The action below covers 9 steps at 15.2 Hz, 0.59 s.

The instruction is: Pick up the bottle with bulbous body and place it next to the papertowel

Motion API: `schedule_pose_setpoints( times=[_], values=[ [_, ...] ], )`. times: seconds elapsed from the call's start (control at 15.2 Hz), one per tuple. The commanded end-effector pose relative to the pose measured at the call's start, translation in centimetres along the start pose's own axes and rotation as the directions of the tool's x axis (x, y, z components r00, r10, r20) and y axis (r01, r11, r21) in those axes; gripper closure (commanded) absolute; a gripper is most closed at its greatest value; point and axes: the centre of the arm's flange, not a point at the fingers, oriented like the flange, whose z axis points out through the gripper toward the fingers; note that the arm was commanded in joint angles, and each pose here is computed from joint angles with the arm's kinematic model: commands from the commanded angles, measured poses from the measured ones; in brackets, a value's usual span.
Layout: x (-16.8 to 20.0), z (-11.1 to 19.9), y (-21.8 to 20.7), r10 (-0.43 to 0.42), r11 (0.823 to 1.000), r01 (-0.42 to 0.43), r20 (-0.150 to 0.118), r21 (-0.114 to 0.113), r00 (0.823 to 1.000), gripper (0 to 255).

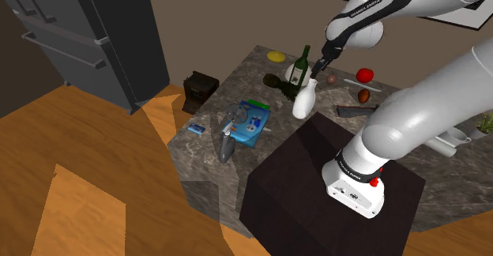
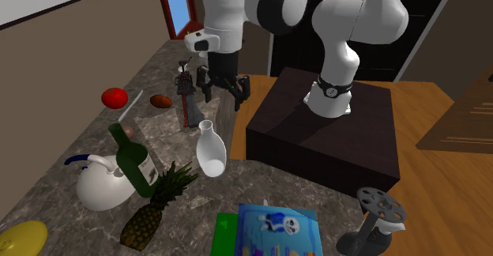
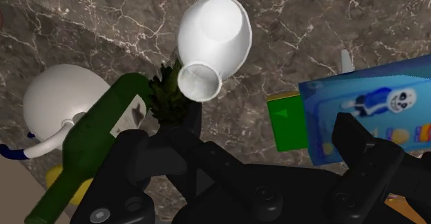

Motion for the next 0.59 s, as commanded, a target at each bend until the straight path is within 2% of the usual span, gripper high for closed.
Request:
schedule_pose_setpoints(
  times=[0.0,0.33,0.53],
  values=[
    [-0.2,2.1,1.9,-0.002,1.0,0.002,-0.001,0.001,1.0,0],
    [-0.9,7.3,5.9,-0.005,1.0,0.005,-0.002,0.017,1.0,0],
    [-0.9,8.9,5.9,-0.005,1.0,0.005,-0.002,0.017,1.0,0]
  ],
)
